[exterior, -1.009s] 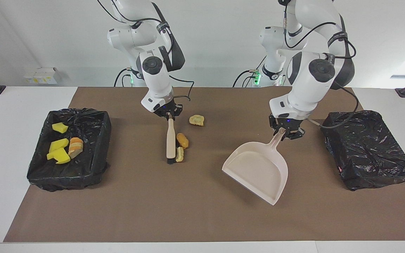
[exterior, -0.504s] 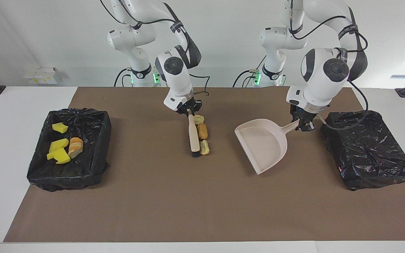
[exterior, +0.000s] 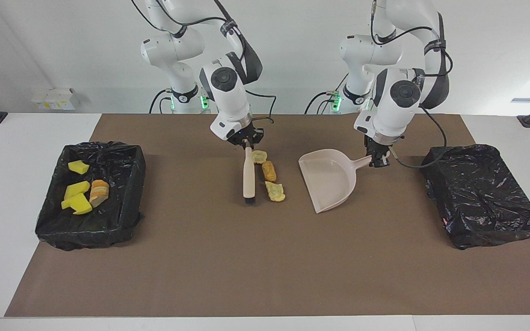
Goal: Sweep and dump trash in bin
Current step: 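Sweep the brown scraps toward the dustpan with the right gripper's brush, then brush the brown scraps into the pink dustpan with the right gripper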
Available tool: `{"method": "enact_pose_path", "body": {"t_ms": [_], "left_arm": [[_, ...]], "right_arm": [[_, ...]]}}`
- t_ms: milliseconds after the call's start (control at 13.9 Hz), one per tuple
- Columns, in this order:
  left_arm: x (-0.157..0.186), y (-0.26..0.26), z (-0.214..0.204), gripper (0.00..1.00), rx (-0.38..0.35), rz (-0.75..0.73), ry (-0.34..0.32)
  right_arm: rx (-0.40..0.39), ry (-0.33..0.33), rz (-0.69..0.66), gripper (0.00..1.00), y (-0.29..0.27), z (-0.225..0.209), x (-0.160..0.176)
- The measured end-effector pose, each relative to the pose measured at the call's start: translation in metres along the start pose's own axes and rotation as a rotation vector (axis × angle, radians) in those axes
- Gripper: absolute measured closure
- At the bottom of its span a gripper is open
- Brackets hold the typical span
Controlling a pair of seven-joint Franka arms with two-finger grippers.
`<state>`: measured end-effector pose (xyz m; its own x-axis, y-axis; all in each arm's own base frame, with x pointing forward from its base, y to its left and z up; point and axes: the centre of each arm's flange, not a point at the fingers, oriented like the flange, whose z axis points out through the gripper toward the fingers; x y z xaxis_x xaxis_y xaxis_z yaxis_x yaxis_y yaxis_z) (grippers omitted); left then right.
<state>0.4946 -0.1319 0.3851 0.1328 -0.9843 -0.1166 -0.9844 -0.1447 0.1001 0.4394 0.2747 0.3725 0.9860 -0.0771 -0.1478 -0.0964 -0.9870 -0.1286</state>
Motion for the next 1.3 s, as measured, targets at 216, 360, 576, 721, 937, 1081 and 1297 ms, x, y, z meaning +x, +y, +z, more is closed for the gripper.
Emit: {"method": "enact_pose_path", "body": {"t_ms": [216, 360, 576, 721, 937, 1081, 1297], "left_arm": [[0.001, 0.002, -0.002, 0.68, 0.008, 0.003, 0.003], [0.003, 0.004, -0.002, 0.68, 0.009, 0.002, 0.003], [0.003, 0.005, 0.0, 0.68, 0.011, -0.002, 0.004], [0.003, 0.006, -0.001, 0.68, 0.013, -0.005, 0.004], [0.004, 0.007, 0.0, 0.68, 0.012, -0.011, 0.003], [0.004, 0.008, 0.003, 0.68, 0.012, -0.011, 0.003], [0.008, 0.011, 0.011, 0.68, 0.026, -0.005, 0.011]], "right_arm": [[-0.018, -0.011, 0.046, 0.74, 0.007, 0.006, -0.019], [-0.045, -0.028, 0.029, 0.74, 0.012, 0.019, -0.044], [-0.082, -0.039, 0.052, 0.74, 0.018, 0.033, -0.087], [-0.101, -0.037, 0.14, 0.74, 0.009, 0.039, -0.113], [-0.076, -0.047, 0.287, 0.74, -0.017, 0.051, -0.139], [-0.02, -0.05, 0.322, 0.74, -0.028, 0.047, -0.135], [0.024, -0.041, 0.32, 0.74, -0.057, 0.041, -0.112]]}}
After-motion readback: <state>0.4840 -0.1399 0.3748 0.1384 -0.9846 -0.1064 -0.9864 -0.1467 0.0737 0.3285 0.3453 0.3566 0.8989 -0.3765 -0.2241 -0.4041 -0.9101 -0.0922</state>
